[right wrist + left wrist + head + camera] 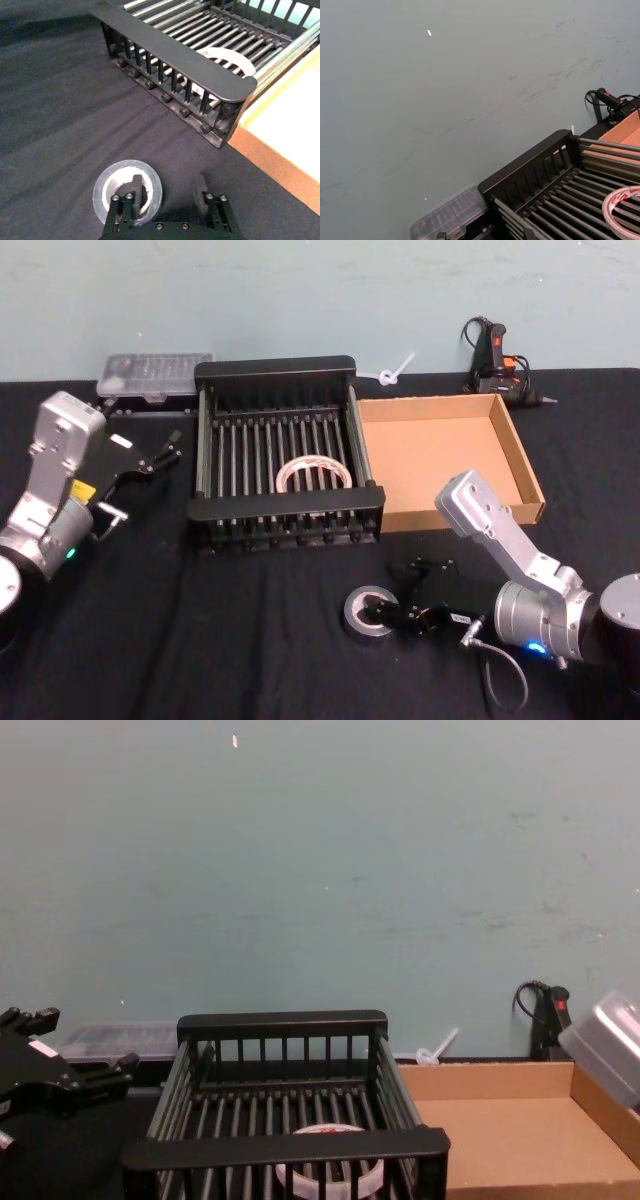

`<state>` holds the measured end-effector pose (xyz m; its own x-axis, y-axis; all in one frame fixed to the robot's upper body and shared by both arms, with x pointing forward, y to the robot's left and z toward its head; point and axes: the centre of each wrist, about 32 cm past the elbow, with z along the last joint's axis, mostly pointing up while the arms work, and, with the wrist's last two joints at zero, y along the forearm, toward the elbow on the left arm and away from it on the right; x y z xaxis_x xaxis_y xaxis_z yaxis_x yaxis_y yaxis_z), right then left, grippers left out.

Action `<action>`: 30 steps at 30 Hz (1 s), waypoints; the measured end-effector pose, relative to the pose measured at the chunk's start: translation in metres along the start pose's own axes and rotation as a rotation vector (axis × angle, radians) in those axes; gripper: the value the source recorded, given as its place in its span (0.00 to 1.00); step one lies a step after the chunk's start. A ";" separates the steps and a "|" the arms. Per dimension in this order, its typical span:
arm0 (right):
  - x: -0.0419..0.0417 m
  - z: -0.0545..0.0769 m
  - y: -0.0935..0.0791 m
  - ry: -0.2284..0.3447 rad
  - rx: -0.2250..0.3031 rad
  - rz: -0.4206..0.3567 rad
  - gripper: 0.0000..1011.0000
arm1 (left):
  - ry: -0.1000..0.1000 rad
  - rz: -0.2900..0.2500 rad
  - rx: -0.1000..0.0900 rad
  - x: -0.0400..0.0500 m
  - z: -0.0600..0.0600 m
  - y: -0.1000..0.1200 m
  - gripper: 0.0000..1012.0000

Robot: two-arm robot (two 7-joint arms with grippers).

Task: Pick up the white tape and place it into the black box , Pick up the silver tape and place it into the brown box.

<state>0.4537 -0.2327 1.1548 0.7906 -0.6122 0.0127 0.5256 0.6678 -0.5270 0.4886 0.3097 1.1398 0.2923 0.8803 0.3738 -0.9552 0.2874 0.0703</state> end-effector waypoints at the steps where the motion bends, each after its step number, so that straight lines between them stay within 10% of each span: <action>1: 0.0000 0.000 0.000 0.000 0.000 0.000 0.65 | 0.000 0.000 0.000 0.0000 0.000 0.000 0.99; 15: -0.0001 0.000 0.000 0.000 0.001 0.000 0.19 | 0.000 0.000 0.000 0.0000 0.000 0.000 0.99; 30: 0.0008 0.000 -0.003 0.004 0.013 -0.002 0.16 | 0.000 0.000 0.000 0.0000 0.000 0.000 0.99</action>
<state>0.4529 -0.2351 1.1568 0.7882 -0.6154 0.0105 0.5314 0.6719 -0.5159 0.4886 0.3097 1.1398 0.2923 0.8803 0.3737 -0.9553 0.2873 0.0703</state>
